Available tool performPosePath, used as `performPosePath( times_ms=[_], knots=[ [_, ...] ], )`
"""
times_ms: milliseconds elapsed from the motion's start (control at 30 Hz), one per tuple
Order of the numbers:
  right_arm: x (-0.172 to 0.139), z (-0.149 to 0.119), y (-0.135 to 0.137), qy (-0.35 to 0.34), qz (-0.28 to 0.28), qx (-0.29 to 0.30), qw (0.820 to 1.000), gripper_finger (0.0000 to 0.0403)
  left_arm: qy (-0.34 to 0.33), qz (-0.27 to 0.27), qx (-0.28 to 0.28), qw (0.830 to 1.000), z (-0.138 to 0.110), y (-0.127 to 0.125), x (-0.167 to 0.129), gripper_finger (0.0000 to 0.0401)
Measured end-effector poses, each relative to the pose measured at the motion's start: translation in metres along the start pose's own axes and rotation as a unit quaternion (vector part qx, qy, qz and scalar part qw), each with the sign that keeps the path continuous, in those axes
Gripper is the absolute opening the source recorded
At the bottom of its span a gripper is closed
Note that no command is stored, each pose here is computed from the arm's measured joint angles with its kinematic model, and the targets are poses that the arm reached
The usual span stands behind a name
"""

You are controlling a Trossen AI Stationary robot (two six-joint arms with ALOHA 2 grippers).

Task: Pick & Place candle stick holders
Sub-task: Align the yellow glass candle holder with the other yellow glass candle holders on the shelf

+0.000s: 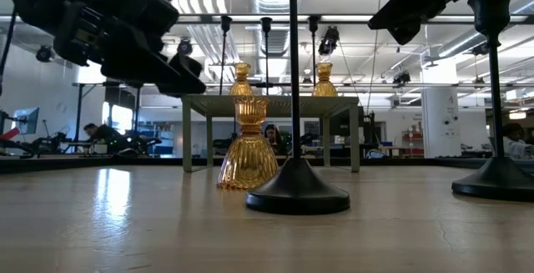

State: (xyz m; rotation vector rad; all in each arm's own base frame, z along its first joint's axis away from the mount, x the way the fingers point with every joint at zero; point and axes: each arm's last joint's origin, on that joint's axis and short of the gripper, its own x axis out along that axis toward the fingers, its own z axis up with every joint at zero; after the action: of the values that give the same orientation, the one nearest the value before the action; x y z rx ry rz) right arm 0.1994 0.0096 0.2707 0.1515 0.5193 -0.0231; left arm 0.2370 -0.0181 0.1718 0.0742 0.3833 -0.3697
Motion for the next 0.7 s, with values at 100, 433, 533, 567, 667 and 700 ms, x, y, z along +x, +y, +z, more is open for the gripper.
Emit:
performPosePath(
  times_ms=[100, 433, 533, 567, 667, 700],
  knots=[
    [0.000, 0.000, 0.000, 0.000, 0.000, 0.000, 1.000, 0.0008, 0.014, 0.002, -0.004, 1.000, -0.003, 0.002, 0.007, 0.0213],
    [0.000, 0.000, 0.000, 0.001, 0.000, 0.000, 1.000, 0.0008, 0.037, 0.007, -0.008, 0.999, 0.000, 0.012, 0.034, 0.0213],
    [0.000, 0.000, 0.000, 0.002, 0.000, 0.000, 1.000, 0.0008, 0.043, 0.006, -0.009, 0.999, 0.001, 0.015, 0.044, 0.0213],
    [0.000, -0.001, 0.000, 0.003, -0.001, 0.000, 1.000, 0.0008, 0.045, 0.006, -0.010, 0.999, 0.001, 0.016, 0.046, 0.0213],
    [0.000, -0.001, 0.000, 0.004, -0.001, 0.000, 1.000, 0.0008, 0.050, 0.005, -0.013, 0.999, 0.001, 0.018, 0.054, 0.0213],
    [0.000, -0.001, 0.000, 0.006, -0.001, 0.000, 1.000, 0.0008, 0.051, 0.005, -0.013, 0.999, 0.001, 0.019, 0.056, 0.0213]
  ],
)
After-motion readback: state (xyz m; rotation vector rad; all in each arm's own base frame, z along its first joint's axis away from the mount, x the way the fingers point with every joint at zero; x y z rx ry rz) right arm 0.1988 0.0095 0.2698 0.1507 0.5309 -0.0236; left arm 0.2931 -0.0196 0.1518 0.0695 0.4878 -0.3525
